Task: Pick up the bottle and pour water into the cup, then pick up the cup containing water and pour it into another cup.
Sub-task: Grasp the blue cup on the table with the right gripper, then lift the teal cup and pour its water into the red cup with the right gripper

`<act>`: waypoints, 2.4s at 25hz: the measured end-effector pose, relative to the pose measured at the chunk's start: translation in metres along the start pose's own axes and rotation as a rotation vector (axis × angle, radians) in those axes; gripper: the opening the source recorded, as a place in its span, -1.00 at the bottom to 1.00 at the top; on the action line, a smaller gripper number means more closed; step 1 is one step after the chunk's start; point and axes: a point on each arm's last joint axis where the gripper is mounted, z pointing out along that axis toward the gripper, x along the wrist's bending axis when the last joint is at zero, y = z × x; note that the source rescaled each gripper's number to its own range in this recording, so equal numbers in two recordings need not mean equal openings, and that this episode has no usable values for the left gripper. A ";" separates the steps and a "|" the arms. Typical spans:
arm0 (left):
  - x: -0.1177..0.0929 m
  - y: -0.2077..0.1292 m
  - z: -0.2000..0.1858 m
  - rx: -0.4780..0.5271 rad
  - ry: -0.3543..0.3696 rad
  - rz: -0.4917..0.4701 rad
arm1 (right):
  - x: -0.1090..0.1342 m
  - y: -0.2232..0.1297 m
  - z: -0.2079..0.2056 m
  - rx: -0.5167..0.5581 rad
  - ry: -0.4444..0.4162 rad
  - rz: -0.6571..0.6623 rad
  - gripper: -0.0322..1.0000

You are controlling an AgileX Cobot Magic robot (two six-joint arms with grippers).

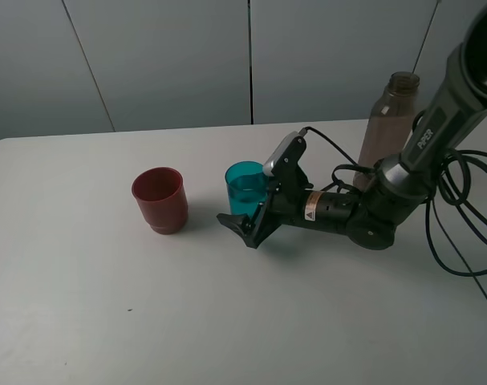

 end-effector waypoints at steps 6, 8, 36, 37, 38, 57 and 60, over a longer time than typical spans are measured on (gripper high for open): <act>0.000 0.000 0.000 0.000 0.000 0.000 | -0.003 0.004 0.003 -0.015 -0.010 0.012 1.00; 0.000 0.000 0.000 0.000 0.000 0.000 | -0.003 0.003 0.003 -0.010 -0.010 0.019 1.00; 0.000 0.000 0.000 0.000 0.000 0.000 | -0.005 0.001 0.003 0.006 -0.035 0.064 -0.85; 0.000 0.000 0.000 0.000 0.000 0.000 | -0.006 0.003 0.003 0.012 -0.036 0.068 -0.85; 0.000 0.000 0.000 0.000 0.000 0.000 | -0.006 0.005 0.002 0.025 -0.038 0.068 -0.85; 0.000 0.000 0.000 0.000 0.000 0.000 | -0.006 0.064 -0.006 0.180 -0.050 -0.051 -0.85; 0.000 0.000 0.000 0.000 0.000 0.000 | -0.006 0.070 0.001 0.214 -0.061 -0.066 -0.85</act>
